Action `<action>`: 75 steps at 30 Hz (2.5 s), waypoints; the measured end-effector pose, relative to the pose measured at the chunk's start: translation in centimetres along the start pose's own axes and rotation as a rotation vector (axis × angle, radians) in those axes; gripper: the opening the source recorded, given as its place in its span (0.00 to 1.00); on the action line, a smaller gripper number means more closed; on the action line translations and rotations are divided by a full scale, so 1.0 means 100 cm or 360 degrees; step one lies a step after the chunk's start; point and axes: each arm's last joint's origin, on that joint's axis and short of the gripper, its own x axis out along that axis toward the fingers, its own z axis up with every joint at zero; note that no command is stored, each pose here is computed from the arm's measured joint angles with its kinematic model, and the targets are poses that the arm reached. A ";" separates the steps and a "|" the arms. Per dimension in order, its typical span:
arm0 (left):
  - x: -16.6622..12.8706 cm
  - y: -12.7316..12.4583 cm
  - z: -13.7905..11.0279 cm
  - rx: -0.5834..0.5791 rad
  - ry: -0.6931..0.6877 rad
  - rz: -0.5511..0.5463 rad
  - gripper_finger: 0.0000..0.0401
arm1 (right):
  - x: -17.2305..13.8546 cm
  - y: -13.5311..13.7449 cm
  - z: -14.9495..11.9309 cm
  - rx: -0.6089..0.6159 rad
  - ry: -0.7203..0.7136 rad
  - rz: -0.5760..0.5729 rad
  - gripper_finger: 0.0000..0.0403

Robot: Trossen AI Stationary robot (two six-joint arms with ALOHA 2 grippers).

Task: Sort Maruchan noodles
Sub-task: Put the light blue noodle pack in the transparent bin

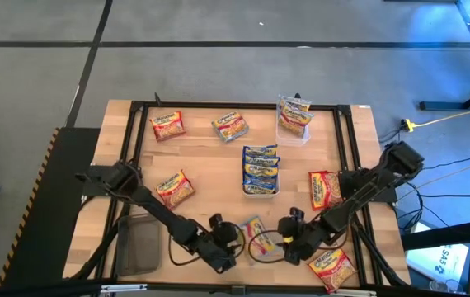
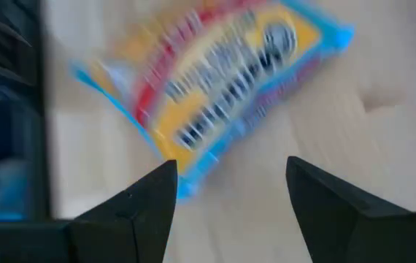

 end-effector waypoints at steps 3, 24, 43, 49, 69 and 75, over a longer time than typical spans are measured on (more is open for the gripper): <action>-0.019 -0.009 0.010 -0.0005 -0.0043 -0.0081 0.48 | -0.022 0.000 0.005 0.0068 -0.0105 -0.0016 0.58; 0.000 -0.025 -0.030 0.0097 -0.0064 -0.0181 0.48 | 0.019 -0.069 -0.017 0.0825 -0.0223 0.0584 0.77; 0.020 -0.015 -0.033 0.0175 -0.0088 -0.0095 0.48 | 0.057 -0.057 0.001 0.0933 -0.0180 0.0496 0.85; 0.027 -0.009 -0.025 0.0309 -0.0105 -0.0085 0.48 | 0.058 -0.055 0.004 0.0928 -0.0225 0.0507 0.85; 0.040 0.001 -0.007 0.0390 -0.0068 -0.0200 0.48 | 0.057 -0.051 0.010 0.0855 -0.0381 0.0607 0.85; 0.042 0.003 -0.003 0.0383 -0.0091 -0.0205 0.48 | 0.069 -0.046 0.009 0.0841 -0.0365 0.0671 0.85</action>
